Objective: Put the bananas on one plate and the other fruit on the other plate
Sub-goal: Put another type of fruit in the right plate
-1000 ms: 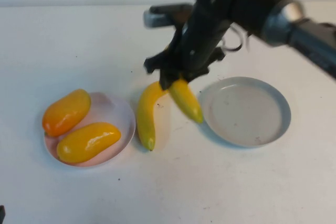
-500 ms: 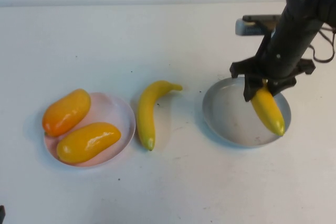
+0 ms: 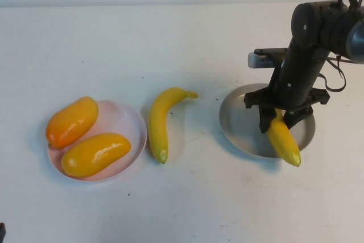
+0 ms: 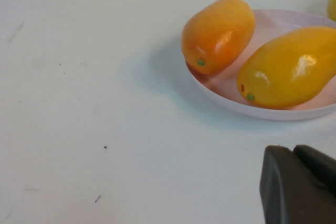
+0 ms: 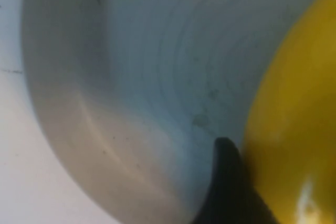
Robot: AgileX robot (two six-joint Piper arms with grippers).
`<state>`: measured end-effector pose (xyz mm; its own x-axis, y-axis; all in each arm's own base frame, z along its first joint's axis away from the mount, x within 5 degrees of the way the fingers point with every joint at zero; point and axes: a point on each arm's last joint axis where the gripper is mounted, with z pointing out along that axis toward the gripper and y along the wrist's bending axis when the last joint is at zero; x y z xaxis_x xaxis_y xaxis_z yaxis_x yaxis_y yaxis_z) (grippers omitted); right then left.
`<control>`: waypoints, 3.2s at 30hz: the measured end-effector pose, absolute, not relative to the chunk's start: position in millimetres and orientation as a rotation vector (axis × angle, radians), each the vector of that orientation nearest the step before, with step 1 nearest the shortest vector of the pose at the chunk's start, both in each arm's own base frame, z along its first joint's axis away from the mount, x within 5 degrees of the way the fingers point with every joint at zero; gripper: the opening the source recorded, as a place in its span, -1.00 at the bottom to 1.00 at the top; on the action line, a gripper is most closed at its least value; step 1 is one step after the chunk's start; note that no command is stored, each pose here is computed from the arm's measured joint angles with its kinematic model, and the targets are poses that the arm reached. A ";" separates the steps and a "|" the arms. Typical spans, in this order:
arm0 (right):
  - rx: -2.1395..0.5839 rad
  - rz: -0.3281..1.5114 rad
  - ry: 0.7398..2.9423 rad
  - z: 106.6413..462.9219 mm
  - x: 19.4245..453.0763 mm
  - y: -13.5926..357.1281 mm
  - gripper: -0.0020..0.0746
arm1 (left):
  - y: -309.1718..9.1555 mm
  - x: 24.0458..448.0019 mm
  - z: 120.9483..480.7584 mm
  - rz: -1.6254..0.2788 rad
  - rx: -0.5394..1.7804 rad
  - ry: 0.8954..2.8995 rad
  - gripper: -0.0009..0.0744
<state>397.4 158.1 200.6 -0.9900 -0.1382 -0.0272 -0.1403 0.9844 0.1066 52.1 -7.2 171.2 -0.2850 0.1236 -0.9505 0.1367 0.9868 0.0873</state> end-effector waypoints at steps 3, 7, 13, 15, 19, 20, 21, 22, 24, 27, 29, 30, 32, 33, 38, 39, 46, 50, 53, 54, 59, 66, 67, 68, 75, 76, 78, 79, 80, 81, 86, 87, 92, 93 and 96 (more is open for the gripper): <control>-0.218 0.171 3.105 201.8 398.0 158.3 0.11 | -7.2 52.1 171.2 -0.013 0.189 1.864 -0.99; -0.219 0.190 3.057 215.2 404.7 160.8 0.18 | -7.2 52.1 171.2 -0.013 0.189 1.864 -0.99; -0.201 0.331 2.954 247.1 414.7 172.6 0.19 | -7.2 52.1 171.2 -0.013 0.189 1.864 -0.99; -0.208 0.394 2.925 256.6 414.5 181.2 0.19 | -7.2 52.1 171.2 -0.013 0.189 1.864 -0.99; -0.301 0.468 2.897 266.8 402.2 213.5 0.13 | -7.2 52.1 171.2 -0.013 0.189 1.864 -0.99; -0.345 0.481 2.894 268.1 395.5 226.0 0.12 | -7.2 52.1 171.2 -0.013 0.189 1.864 -0.99; -0.374 0.489 2.892 268.6 390.8 234.4 0.11 | -7.2 52.1 171.2 -0.013 0.189 1.864 -0.99; -0.412 0.497 2.888 269.4 384.6 244.7 0.11 | -7.2 52.1 171.2 -0.013 0.189 1.864 -0.99; -0.479 0.515 2.873 270.8 373.3 264.1 0.10 | -7.2 52.1 171.2 -0.013 0.189 1.864 -0.99; -0.544 0.548 2.842 270.5 363.7 287.0 0.11 | -7.2 52.1 171.2 -0.013 0.189 1.864 -0.99; -0.575 0.562 2.835 268.1 360.4 298.3 0.14 | -7.2 52.1 171.2 -0.013 0.189 1.864 -0.99; -0.589 0.563 2.833 265.7 359.9 303.5 0.17 | -7.2 52.1 171.2 -0.013 0.189 1.864 -0.99; -0.607 0.572 2.831 261.4 359.8 311.8 0.22 | -7.2 52.1 171.2 -0.013 0.189 1.864 -0.99; -0.613 0.572 2.834 258.0 360.8 315.0 0.25 | -7.2 52.1 171.2 -0.013 0.189 1.864 -0.99; -0.622 0.561 2.850 241.8 368.5 324.0 0.30 | -7.2 52.1 171.2 -0.013 0.189 1.864 -0.99; -0.623 0.553 2.852 237.7 370.6 325.2 0.30 | -7.2 52.1 171.2 -0.013 0.189 1.864 -0.99; -0.612 0.549 2.844 213.4 382.4 334.8 0.30 | -7.2 52.1 171.2 -0.013 0.189 1.864 -0.99; -0.610 0.536 2.850 201.9 386.1 337.0 0.30 | -7.2 52.1 171.2 -0.013 0.189 1.864 -0.99; -0.619 0.502 2.852 199.2 387.2 335.6 0.27 | -7.2 52.1 171.2 -0.013 0.189 1.864 -0.99; -0.626 0.485 2.851 199.4 387.4 335.0 0.24 | -7.2 52.1 171.2 -0.013 0.189 1.864 -0.99; -0.661 0.367 2.861 197.3 388.7 328.3 0.05 | -7.2 52.1 171.2 -0.013 0.189 1.864 -0.99; -0.667 0.354 2.857 197.1 389.2 327.6 -0.04 | -7.2 52.1 171.2 -0.013 0.189 1.864 -0.99; -0.666 0.355 2.855 197.2 389.3 327.7 -0.08 | -7.2 52.1 171.2 -0.013 0.189 1.864 -0.99; -0.665 0.355 2.854 196.8 389.5 327.9 -0.11 | -7.2 52.1 171.2 -0.013 0.189 1.864 -0.99; -0.672 0.350 2.857 197.6 390.1 328.2 -0.14 | -7.2 52.1 171.2 -0.013 0.189 1.864 -0.99; -0.674 0.347 2.856 198.8 390.4 328.3 -0.14 | -7.2 52.1 171.2 -0.013 0.189 1.864 -0.99; -0.677 0.346 2.846 203.5 391.5 328.7 -0.15 | -7.2 52.1 171.2 -0.013 0.189 1.864 -0.99; -0.677 0.345 2.834 206.9 392.3 328.9 -0.15 | -7.2 52.1 171.2 -0.013 0.189 1.864 -0.99; -0.677 0.344 2.825 209.6 393.0 329.0 -0.15 | -7.2 52.1 171.2 -0.013 0.189 1.864 -0.99; -0.676 0.345 2.810 214.1 393.8 329.1 -0.14 | -7.2 52.1 171.2 -0.013 0.189 1.864 -0.99; -0.661 0.361 2.751 240.2 394.4 324.3 -0.15 | -7.2 52.1 171.2 -0.013 0.189 1.864 -0.99; -0.655 0.369 2.741 246.3 393.9 322.6 -0.15 | -7.2 52.1 171.2 -0.013 0.189 1.864 -0.99; -0.555 0.373 2.701 292.2 395.0 280.6 -0.14 | -7.2 52.1 171.2 -0.013 0.189 1.864 -0.99; -0.525 0.367 2.700 301.3 394.4 267.5 -0.15 | -7.2 52.1 171.2 -0.013 0.189 1.864 -0.99; -0.431 0.329 2.725 315.5 391.2 226.6 -0.15 | -7.2 52.1 171.2 -0.013 0.189 1.864 -0.99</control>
<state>391.2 226.6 315.5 -0.8883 -0.2525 -0.3837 -0.3365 0.9263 0.1694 52.1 -7.2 171.2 -0.2850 0.1236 -0.9505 0.1367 0.9868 0.0873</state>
